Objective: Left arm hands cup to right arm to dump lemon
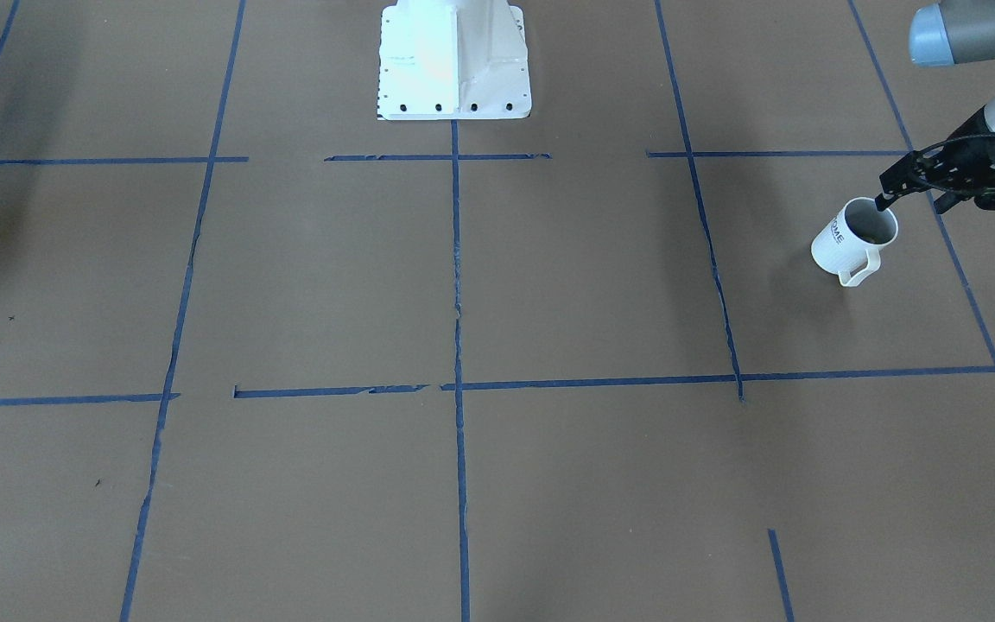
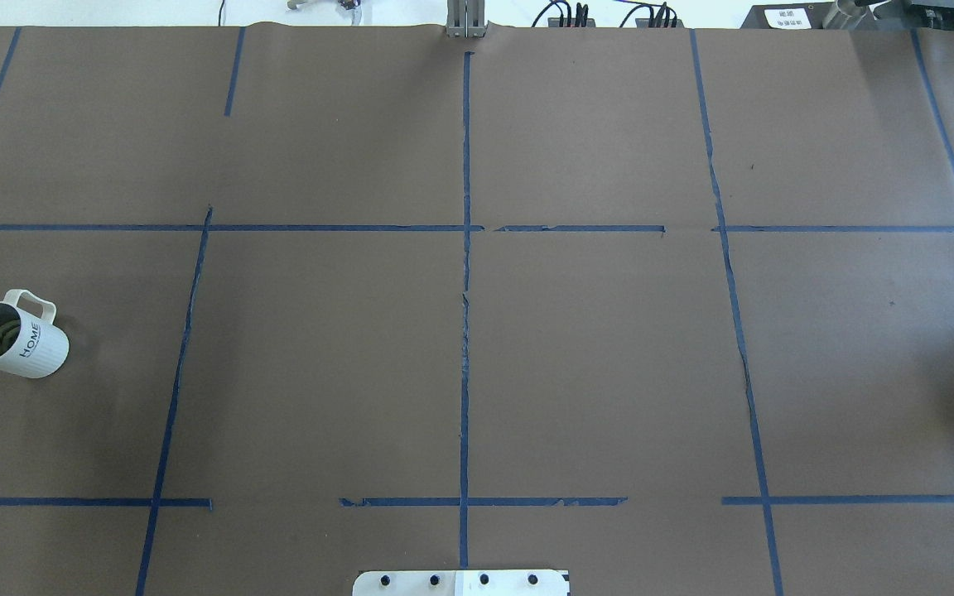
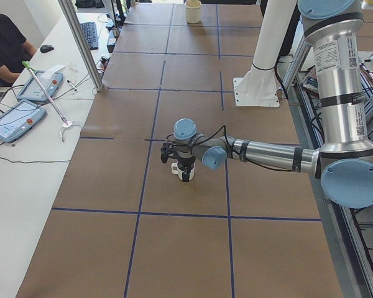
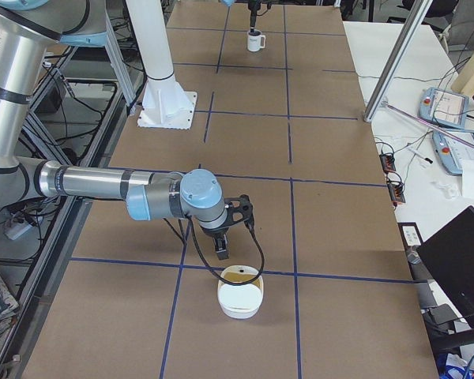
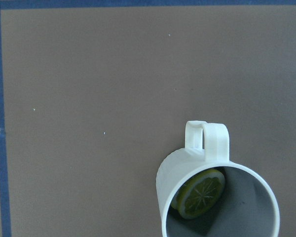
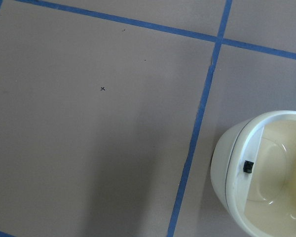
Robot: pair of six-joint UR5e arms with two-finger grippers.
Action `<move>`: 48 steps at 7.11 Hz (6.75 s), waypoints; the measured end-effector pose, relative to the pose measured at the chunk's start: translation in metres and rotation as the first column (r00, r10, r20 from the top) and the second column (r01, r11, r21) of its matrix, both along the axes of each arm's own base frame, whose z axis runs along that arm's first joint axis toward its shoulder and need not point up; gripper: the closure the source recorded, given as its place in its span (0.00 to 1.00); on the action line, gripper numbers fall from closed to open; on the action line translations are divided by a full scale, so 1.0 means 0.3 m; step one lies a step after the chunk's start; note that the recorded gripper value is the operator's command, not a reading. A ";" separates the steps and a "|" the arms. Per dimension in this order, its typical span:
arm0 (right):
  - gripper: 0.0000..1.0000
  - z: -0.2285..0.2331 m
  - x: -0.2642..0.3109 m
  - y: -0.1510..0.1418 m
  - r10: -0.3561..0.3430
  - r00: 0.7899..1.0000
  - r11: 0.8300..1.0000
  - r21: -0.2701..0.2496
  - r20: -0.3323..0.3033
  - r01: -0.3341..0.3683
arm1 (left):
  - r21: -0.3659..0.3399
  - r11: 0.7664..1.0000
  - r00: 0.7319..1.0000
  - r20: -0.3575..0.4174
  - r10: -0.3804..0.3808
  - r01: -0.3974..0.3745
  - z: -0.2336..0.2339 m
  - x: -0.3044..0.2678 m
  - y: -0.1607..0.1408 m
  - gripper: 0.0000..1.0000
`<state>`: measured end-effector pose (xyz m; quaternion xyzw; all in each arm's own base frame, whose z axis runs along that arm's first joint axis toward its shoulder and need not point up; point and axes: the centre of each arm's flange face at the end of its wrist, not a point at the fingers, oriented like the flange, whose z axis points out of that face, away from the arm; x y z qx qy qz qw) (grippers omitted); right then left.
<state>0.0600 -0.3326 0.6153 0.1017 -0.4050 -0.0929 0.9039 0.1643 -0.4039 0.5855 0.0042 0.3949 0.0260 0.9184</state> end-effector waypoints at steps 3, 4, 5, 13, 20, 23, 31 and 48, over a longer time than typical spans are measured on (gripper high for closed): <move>0.00 -0.038 -0.086 -0.062 -0.054 0.999 0.998 0.012 0.005 0.054 | -0.012 1.000 0.999 0.030 0.015 -0.015 0.054 0.054 0.002 1.00; 0.00 -0.093 -0.192 -0.131 -0.106 0.994 0.994 0.026 0.009 0.106 | -0.012 1.000 1.000 0.022 0.006 -0.006 0.034 0.062 -0.007 1.00; 0.00 -0.171 -0.299 -0.204 -0.125 0.992 0.991 0.047 0.017 0.124 | -0.019 0.999 0.999 -0.003 -0.036 0.035 -0.038 0.088 -0.046 1.00; 0.00 -0.995 -1.220 -0.276 0.101 0.966 0.914 0.361 0.239 -0.185 | -0.253 0.955 0.972 -0.135 -0.193 0.155 -1.213 0.621 -0.251 1.00; 0.01 -1.450 -1.673 0.192 0.295 0.844 0.689 0.512 0.449 -0.513 | -0.470 0.847 0.938 -0.099 -0.332 0.250 -1.547 0.862 -0.349 1.00; 0.01 -1.444 -1.719 0.268 0.342 0.837 0.627 0.559 0.427 -0.542 | -0.549 0.795 0.928 -0.088 -0.362 0.258 -1.626 0.920 -0.271 1.00; 0.01 -1.441 -1.816 0.354 0.344 0.860 0.575 0.640 0.377 -0.510 | -0.624 0.752 0.939 -0.083 -0.333 0.212 -1.735 1.048 -0.076 1.00; 0.76 -1.423 -1.852 0.346 0.336 0.879 0.558 0.681 0.339 -0.475 | -0.635 0.761 0.949 -0.137 -0.285 0.136 -1.806 0.952 0.040 0.00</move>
